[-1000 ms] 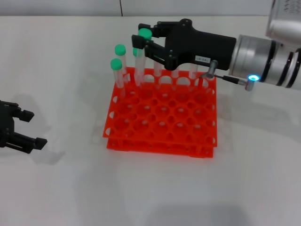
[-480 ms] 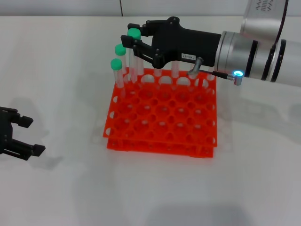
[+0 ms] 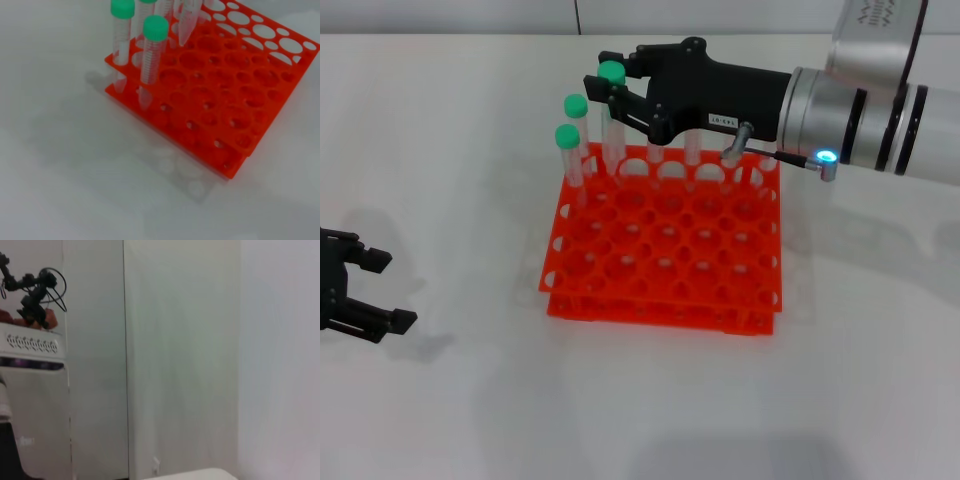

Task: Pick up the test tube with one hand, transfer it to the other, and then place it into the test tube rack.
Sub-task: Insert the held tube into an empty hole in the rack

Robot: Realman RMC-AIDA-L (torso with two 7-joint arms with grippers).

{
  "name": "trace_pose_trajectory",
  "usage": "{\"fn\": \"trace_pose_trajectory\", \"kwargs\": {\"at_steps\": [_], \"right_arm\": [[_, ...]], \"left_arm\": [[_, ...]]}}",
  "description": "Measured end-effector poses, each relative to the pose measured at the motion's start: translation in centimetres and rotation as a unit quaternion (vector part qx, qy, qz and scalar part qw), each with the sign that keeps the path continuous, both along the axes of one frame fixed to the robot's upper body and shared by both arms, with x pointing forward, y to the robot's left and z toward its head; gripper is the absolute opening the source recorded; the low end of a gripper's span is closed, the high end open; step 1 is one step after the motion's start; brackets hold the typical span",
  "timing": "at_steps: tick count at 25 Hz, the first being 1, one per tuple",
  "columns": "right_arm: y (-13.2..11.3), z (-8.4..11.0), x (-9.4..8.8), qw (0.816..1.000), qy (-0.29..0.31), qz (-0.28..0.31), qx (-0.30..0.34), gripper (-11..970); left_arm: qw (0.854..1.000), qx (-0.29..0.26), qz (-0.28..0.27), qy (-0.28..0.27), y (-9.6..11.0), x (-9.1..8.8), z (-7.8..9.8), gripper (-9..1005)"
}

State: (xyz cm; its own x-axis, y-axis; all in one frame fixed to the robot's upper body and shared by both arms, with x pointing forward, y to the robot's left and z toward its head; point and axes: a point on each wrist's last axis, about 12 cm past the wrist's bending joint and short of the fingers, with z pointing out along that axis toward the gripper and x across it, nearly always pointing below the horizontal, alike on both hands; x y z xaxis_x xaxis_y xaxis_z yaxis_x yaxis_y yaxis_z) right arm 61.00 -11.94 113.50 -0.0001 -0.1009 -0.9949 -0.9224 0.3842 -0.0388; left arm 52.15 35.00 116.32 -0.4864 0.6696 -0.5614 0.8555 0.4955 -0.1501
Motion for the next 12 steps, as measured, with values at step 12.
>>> {"fn": "trace_pose_trajectory", "kwargs": {"at_steps": [12], "right_arm": [[0.31,-0.49,0.12,1.000,-0.006,-0.007,-0.024,252]], "left_arm": [[1.000,-0.006,-0.002,-0.002,-0.19,0.05,-0.04,883]]}}
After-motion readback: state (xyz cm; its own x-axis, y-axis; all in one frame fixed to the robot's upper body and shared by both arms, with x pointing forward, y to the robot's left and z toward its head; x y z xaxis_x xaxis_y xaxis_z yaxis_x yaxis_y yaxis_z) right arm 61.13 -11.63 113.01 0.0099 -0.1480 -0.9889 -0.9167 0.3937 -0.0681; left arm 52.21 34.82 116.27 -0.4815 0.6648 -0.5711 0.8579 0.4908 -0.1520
